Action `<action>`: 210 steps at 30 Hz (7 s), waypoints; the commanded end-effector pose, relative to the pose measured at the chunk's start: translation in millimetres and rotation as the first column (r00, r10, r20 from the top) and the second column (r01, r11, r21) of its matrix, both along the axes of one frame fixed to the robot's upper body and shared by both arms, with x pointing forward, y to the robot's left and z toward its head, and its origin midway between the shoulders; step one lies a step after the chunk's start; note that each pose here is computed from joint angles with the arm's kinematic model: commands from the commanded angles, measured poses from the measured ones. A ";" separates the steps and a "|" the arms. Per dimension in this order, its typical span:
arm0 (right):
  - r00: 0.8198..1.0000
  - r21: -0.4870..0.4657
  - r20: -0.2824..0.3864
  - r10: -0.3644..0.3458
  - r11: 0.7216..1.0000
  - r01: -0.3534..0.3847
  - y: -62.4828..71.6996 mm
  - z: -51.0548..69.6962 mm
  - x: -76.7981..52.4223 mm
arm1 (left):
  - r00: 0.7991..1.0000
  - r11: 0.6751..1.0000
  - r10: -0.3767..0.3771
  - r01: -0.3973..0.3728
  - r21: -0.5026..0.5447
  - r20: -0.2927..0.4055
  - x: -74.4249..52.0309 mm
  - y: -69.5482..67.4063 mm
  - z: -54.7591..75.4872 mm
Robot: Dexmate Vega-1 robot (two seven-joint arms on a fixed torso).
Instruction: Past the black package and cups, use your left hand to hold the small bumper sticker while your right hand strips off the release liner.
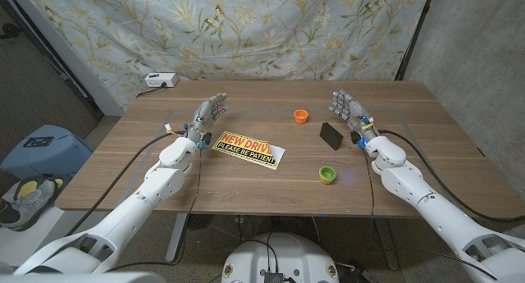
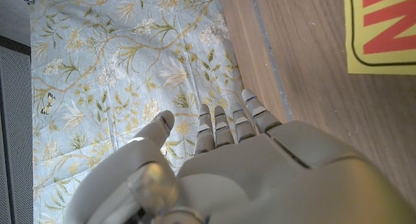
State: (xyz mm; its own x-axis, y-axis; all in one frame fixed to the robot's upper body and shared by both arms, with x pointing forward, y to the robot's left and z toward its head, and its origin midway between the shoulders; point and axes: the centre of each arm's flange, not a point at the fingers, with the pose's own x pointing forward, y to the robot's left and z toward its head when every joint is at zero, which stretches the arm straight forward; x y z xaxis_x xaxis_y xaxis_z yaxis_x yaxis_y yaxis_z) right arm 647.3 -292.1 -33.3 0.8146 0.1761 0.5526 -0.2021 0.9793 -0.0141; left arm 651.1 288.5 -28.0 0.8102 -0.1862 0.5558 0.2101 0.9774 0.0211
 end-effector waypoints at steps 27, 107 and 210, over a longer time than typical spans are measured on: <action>0.999 0.018 0.029 -0.043 0.999 0.043 -1.2 -13.2 -27.2 | 0.981 0.899 -0.188 0.155 0.411 0.043 -32.7 -8.4 43.3; 0.986 0.036 0.078 -0.147 0.989 0.145 -47.8 -17.0 -48.9 | 0.951 0.077 -0.302 -0.049 0.996 0.070 -69.5 -81.4 130.2; 0.957 0.228 0.053 -0.286 0.936 0.267 -93.8 -61.3 -69.3 | 0.945 -0.462 -0.305 -0.038 0.886 -0.119 -41.1 -179.2 134.7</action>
